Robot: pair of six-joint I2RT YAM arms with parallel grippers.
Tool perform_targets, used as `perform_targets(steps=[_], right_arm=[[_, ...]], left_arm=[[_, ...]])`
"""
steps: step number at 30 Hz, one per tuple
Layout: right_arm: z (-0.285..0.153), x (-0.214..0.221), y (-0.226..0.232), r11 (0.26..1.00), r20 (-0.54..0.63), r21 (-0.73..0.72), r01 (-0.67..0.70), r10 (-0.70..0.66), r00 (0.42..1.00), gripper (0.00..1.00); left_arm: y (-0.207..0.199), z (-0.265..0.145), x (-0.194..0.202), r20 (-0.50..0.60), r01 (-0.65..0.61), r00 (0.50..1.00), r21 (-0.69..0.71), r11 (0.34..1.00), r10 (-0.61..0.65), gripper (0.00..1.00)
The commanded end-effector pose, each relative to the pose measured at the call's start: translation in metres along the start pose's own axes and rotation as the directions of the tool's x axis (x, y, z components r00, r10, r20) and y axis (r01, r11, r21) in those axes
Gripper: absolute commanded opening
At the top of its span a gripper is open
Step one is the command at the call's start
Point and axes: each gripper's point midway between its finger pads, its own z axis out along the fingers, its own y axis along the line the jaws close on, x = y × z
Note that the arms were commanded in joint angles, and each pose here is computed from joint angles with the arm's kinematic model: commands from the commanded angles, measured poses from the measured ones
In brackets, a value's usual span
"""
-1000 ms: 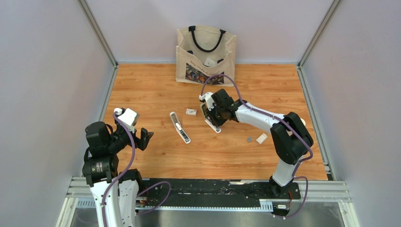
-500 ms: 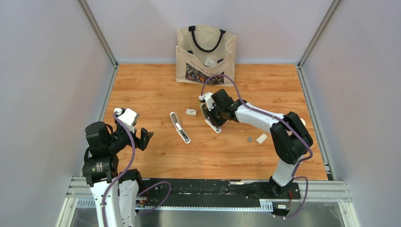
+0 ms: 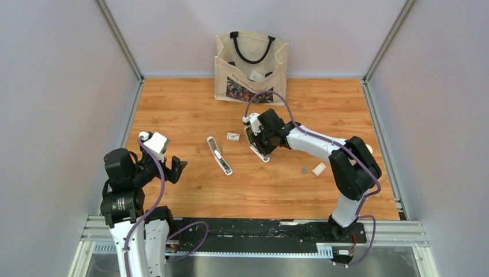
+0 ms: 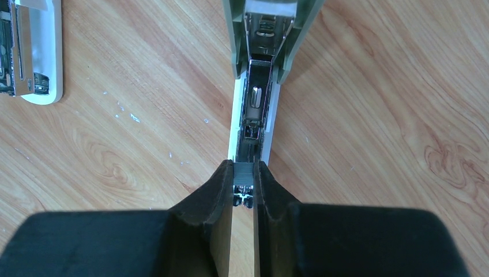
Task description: Load the staples into the stapler
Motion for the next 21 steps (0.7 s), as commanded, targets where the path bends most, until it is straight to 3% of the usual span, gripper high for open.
perform_targets(steps=[1, 13, 21], right_arm=[[0.004, -0.002, 0.001, 1.000, 0.002, -0.001, 0.010, -0.010, 1.000, 0.12], [0.004, -0.002, 0.001, 1.000, 0.003, -0.002, 0.009, -0.009, 1.000, 0.12], [-0.012, -0.018, 0.002, 1.000, 0.064, 0.002, 0.018, -0.018, 0.998, 0.11]], left_arm=[[0.001, 0.001, -0.004, 0.027, -0.008, 1.000, -0.003, 1.000, 0.008, 0.93], [0.001, 0.001, -0.005, 0.030, -0.011, 0.999, -0.002, 1.000, 0.011, 0.93], [0.001, 0.001, -0.004, 0.026, -0.008, 1.000, -0.002, 1.000, 0.008, 0.93]])
